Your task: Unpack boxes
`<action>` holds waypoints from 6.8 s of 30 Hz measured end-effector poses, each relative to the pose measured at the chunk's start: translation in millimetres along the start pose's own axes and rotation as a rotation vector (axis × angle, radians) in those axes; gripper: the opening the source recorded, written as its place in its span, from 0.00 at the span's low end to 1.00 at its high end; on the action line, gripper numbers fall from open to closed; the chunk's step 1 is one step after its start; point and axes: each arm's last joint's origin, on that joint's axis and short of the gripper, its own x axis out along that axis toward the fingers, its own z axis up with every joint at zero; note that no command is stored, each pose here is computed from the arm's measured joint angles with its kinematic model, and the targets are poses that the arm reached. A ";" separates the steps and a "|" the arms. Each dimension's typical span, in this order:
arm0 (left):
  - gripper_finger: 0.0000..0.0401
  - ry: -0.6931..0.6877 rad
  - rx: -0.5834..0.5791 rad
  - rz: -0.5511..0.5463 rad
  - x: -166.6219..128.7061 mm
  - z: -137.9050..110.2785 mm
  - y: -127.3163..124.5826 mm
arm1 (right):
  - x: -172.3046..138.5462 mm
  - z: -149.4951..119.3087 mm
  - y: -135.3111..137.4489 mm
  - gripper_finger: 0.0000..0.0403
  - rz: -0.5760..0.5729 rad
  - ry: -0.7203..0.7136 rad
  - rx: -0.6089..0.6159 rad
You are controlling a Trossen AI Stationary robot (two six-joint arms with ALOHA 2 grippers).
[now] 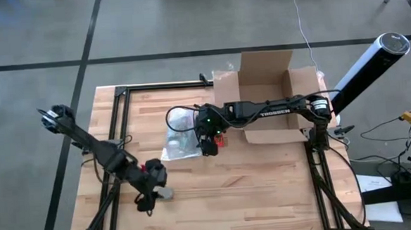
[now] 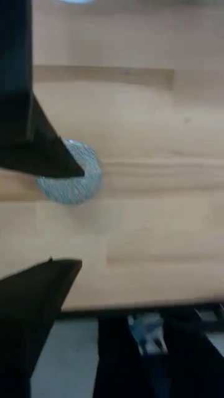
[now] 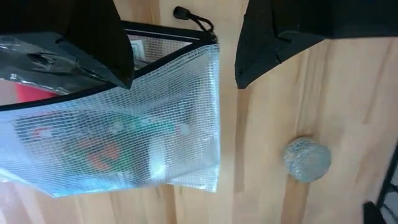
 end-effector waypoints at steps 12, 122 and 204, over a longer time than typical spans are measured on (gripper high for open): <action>0.81 0.024 -0.055 0.163 27.0 1.3 4.0 | -4.7 -22.2 -23.0 0.59 -0.188 0.216 -0.022; 0.73 0.023 -0.204 0.104 22.3 -15.0 21.3 | -0.5 -20.7 -22.3 0.49 -0.044 0.162 -0.127; 0.68 0.172 -0.357 0.249 105.2 -17.1 13.5 | -0.2 -19.2 -22.1 0.49 -0.041 0.147 -0.168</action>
